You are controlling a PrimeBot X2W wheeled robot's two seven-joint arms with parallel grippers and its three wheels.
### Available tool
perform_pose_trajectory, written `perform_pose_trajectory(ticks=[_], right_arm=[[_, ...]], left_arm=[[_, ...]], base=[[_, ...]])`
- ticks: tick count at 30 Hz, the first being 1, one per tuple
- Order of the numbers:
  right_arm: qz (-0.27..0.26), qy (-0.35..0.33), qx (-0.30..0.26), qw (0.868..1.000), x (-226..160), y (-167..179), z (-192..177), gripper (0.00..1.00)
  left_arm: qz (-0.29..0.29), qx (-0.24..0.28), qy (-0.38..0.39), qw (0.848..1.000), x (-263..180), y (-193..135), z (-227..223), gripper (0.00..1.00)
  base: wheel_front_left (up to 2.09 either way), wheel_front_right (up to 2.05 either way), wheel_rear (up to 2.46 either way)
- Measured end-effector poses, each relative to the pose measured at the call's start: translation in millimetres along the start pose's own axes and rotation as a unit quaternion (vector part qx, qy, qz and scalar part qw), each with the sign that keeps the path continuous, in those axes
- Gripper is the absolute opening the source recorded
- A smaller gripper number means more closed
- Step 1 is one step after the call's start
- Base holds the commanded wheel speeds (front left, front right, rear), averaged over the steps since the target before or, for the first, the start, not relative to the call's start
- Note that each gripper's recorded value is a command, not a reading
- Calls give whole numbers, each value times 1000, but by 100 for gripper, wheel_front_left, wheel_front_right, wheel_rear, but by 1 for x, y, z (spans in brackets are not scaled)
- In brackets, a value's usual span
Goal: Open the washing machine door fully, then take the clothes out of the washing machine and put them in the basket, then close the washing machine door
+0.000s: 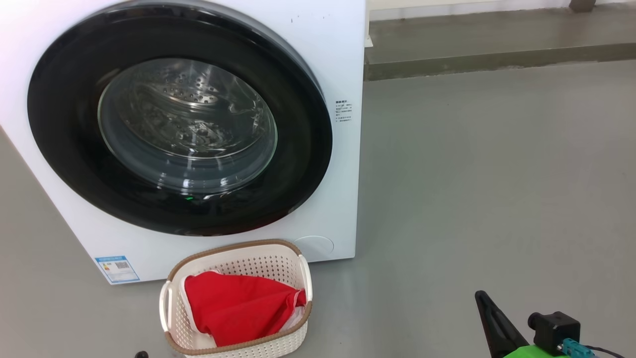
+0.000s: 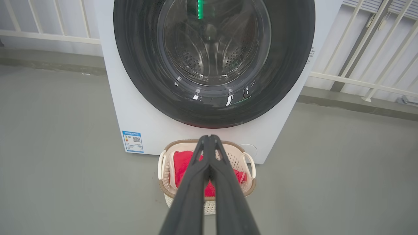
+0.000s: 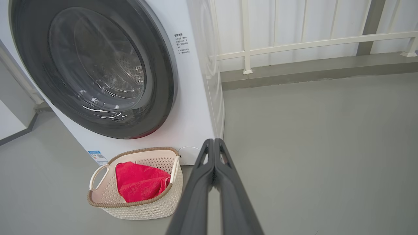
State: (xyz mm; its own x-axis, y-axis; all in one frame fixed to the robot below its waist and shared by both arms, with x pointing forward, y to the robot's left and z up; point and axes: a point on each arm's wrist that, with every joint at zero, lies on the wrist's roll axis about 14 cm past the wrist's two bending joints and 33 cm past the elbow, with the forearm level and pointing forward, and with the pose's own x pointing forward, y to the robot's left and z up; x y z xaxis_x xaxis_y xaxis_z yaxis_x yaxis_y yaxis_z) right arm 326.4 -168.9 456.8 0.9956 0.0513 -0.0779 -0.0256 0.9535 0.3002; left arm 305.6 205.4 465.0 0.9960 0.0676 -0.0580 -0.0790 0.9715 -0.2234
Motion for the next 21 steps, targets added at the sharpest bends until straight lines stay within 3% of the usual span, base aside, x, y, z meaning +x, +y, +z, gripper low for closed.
perform_pose_trajectory(ticks=[21], right_arm=[[-30, 2, 116, 993, 7, -12, 4, 0]], left_arm=[[20, -121, 15, 992, 8, 3, -4, 0]], base=[[0, 0, 0]])
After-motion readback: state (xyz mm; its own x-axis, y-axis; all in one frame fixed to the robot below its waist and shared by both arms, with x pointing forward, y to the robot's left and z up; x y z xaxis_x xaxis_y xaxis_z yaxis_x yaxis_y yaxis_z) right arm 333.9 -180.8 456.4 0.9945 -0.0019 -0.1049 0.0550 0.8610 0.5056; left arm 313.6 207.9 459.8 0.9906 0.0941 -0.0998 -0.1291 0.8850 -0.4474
